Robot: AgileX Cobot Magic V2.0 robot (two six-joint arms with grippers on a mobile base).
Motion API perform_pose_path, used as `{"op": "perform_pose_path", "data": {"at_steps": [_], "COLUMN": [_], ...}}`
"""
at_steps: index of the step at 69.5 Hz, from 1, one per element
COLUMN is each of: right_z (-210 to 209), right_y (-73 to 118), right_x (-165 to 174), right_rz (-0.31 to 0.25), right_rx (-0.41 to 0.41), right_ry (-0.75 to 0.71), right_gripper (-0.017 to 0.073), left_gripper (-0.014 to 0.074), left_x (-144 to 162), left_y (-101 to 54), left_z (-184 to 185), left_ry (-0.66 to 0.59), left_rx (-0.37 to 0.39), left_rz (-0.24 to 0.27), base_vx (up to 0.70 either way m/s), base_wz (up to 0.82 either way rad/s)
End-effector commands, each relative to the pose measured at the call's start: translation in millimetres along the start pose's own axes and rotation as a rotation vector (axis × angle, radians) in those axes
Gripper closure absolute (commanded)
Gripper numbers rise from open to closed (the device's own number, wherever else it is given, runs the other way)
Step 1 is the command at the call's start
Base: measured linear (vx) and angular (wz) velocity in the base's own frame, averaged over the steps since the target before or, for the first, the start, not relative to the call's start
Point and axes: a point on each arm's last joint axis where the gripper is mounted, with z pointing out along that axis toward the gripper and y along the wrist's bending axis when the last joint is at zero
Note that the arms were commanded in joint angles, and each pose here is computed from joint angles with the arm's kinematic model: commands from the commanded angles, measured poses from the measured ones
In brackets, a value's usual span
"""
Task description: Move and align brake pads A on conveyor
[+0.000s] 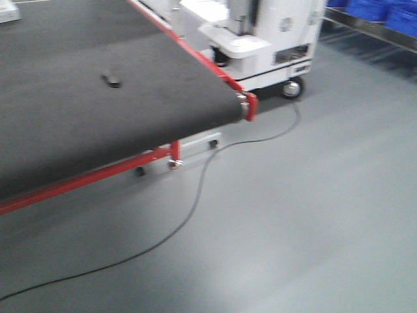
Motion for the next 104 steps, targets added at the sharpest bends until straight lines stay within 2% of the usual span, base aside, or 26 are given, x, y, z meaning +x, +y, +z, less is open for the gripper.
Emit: {"op": "perform_pose_path", "data": {"at_steps": [1,63,104], "right_z": [-3.3,-3.3,-3.3], "right_y": [-1.1,-1.1,-1.1], "right_x": [-13.4,-13.4,-13.4], "right_rz": [-0.015,-0.015,-0.015], "right_rx": [0.011,0.011,0.011], "right_ry": [-0.087,-0.087,-0.087], "right_gripper": [-0.0023,-0.0023,-0.0023], "left_gripper": [0.0018,0.0018,0.0018], "left_x": [-11.8,-11.7,-11.7], "left_y": [-0.1,-0.1,-0.1], "left_z": [-2.7,-2.7,-2.7], "left_ry": [-0.075,-0.074,-0.074], "left_rx": [0.007,0.007,0.007], "left_rz": [-0.003,-0.003,-0.003], "base_vx": [-0.41,-0.36,-0.23], "base_wz": [-0.70,-0.62,-0.59]}}
